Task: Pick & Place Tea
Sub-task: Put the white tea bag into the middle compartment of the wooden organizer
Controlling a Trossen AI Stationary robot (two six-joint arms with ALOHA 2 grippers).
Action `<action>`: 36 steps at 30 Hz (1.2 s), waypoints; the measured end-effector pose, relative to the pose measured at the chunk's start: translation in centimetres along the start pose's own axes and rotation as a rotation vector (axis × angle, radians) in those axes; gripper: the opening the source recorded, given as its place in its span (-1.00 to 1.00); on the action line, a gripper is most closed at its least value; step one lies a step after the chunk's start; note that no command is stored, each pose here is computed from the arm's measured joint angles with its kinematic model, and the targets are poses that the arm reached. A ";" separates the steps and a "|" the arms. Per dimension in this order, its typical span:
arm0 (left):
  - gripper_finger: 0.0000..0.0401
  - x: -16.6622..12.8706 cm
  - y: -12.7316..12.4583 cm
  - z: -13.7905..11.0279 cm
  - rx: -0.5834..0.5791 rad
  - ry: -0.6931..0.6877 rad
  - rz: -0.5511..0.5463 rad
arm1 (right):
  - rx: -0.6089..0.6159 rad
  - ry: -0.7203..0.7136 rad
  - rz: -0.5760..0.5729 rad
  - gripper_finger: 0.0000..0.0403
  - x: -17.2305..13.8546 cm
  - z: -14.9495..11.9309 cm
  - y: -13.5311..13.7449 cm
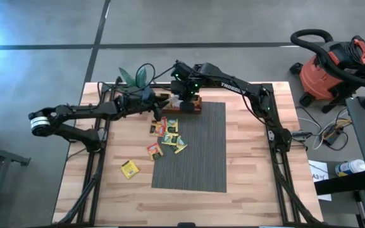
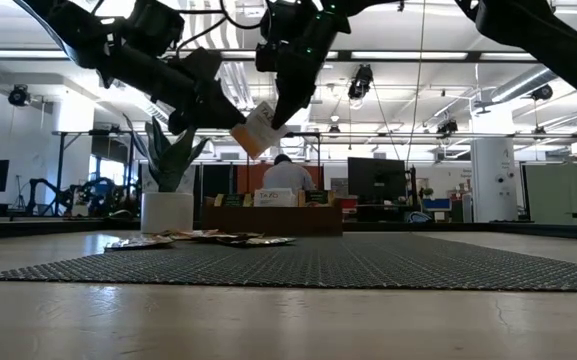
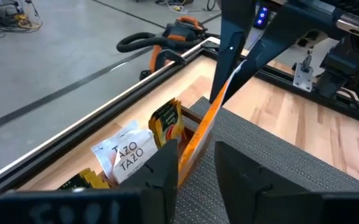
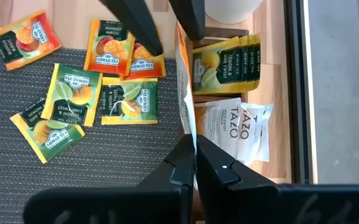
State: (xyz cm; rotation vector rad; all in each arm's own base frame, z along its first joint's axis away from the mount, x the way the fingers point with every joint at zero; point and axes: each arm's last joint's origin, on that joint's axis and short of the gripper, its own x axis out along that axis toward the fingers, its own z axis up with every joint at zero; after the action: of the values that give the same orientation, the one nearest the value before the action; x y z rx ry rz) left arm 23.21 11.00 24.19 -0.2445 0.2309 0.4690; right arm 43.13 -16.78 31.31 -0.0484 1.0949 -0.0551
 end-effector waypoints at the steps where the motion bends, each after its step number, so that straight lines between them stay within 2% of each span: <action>1: -0.54 0.0 0.0 0.0 0.001 0.000 0.000 | 0.000 0.000 0.000 -0.96 0.0 0.0 0.0; 7: -0.93 0.0 0.1 0.0 -0.015 -0.003 0.019 | 0.000 -0.001 0.000 -0.96 0.0 0.0 0.0; 9: -0.98 0.0 0.1 0.0 -0.023 -0.003 0.019 | 0.000 -0.001 -0.001 -0.96 0.0 0.0 0.0; 19: -1.00 0.3 0.2 -0.7 -0.015 0.057 0.025 | 0.004 -0.047 -0.016 -0.96 -0.4 0.4 -0.1; 28: -1.00 2.5 0.3 -2.5 -0.015 0.123 -0.005 | 0.028 -0.072 0.013 -0.96 -0.8 0.5 0.0; 36: -1.00 2.3 0.2 -1.9 -0.012 0.091 -0.009 | 0.032 -0.070 0.012 -0.96 -0.8 0.5 -0.1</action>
State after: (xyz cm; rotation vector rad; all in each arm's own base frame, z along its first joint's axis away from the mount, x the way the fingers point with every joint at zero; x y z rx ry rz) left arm 24.80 11.53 21.73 -0.2789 0.3155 0.4505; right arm 43.18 -16.76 32.27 -0.0148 1.0244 -0.0597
